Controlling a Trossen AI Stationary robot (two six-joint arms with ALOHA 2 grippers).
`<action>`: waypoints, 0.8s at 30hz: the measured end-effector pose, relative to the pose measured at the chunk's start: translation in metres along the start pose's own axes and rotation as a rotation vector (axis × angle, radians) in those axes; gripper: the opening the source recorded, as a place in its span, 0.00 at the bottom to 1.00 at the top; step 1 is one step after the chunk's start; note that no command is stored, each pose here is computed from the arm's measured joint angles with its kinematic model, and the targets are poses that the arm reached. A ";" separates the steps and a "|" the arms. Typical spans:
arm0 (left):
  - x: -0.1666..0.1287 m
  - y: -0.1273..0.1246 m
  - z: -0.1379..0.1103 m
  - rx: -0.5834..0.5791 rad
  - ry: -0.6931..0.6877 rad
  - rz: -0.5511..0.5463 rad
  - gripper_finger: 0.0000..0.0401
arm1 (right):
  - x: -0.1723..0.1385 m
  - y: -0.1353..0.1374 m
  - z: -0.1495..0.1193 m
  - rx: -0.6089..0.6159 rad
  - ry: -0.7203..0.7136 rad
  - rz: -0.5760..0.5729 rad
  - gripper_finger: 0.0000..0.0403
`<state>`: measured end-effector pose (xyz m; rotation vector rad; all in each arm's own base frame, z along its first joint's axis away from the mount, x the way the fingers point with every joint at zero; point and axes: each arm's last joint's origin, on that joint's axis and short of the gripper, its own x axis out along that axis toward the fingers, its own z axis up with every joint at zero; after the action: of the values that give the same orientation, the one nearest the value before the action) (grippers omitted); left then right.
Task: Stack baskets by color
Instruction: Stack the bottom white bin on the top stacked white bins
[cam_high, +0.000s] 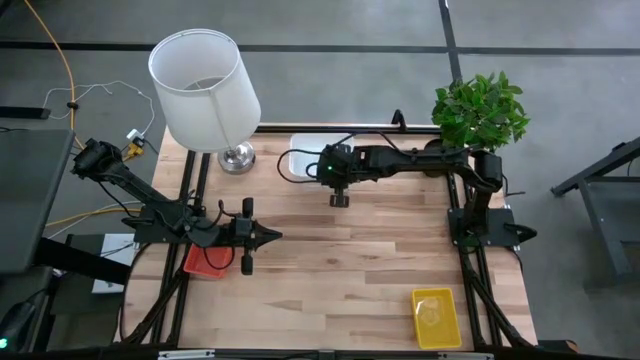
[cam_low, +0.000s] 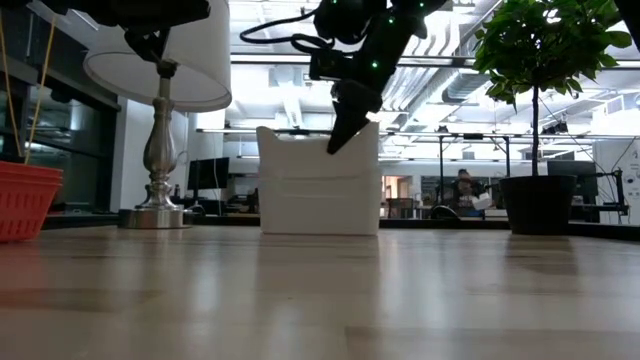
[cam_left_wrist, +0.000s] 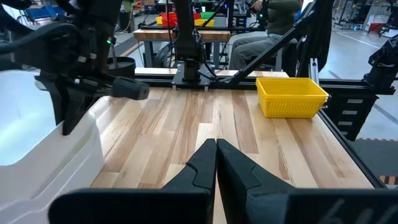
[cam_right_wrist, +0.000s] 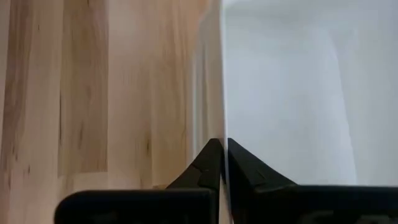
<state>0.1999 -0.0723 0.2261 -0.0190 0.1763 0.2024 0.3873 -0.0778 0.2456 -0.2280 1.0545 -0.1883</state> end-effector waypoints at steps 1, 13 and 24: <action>0.000 0.000 0.000 0.000 0.000 0.000 0.00 | 0.001 -0.002 -0.001 0.012 0.000 0.003 0.00; 0.000 0.000 0.000 0.000 0.000 0.000 0.00 | 0.015 -0.026 -0.010 0.119 -0.016 0.155 0.00; 0.000 0.000 0.000 0.001 0.001 0.000 0.00 | 0.026 -0.025 -0.012 0.101 -0.005 0.196 0.17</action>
<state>0.1998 -0.0723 0.2261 -0.0182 0.1770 0.2024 0.3881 -0.1099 0.2244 -0.0335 1.0528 -0.0635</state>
